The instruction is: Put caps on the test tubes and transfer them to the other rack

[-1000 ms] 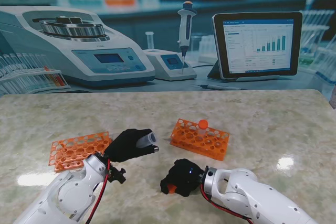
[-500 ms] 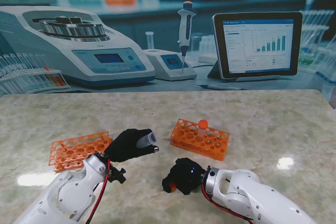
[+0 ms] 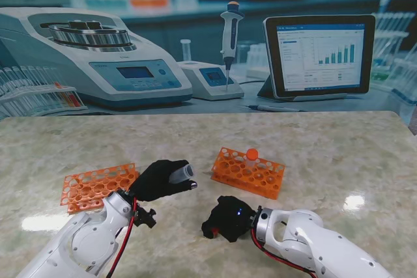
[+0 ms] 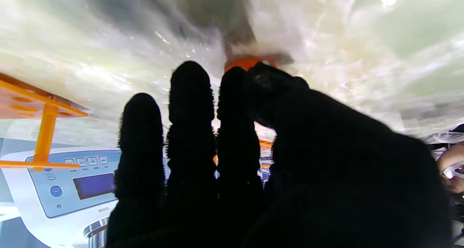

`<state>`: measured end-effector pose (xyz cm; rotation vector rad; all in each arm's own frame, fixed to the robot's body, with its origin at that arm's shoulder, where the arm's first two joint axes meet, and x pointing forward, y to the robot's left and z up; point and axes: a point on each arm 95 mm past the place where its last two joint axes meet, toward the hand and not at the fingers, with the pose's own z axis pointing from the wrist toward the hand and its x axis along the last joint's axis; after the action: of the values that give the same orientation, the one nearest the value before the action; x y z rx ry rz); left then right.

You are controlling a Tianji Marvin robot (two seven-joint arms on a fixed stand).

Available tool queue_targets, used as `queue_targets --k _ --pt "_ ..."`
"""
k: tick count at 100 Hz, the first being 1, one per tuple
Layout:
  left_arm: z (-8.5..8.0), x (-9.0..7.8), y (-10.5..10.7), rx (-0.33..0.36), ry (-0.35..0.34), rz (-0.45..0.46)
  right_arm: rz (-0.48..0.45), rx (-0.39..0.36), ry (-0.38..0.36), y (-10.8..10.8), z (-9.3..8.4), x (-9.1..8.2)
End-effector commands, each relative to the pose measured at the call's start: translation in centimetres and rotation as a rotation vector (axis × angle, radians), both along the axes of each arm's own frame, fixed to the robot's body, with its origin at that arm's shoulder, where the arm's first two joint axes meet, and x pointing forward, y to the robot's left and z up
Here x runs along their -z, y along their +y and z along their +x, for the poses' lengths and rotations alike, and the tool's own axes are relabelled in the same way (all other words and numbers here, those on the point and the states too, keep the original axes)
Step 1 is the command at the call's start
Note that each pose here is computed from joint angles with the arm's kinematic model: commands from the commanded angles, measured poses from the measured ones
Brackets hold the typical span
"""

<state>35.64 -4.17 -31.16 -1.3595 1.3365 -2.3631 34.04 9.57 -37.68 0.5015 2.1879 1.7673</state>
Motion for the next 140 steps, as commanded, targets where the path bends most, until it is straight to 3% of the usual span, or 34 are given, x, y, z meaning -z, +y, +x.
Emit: queue_targets --k 1,73,140 --pt "-0.1 0.0 -0.1 0.0 0.001 0.002 -0.005 -0.014 0.004 0.2 -0.6 0.0" --pt "-0.1 -0.1 0.1 -0.003 -0.003 0.0 0.0 -0.005 -0.057 0.2 -1.4 -1.9" --pt "-0.2 -0.1 0.3 -0.008 -0.006 0.001 -0.042 -0.006 -0.026 1.6 0.3 -0.9"
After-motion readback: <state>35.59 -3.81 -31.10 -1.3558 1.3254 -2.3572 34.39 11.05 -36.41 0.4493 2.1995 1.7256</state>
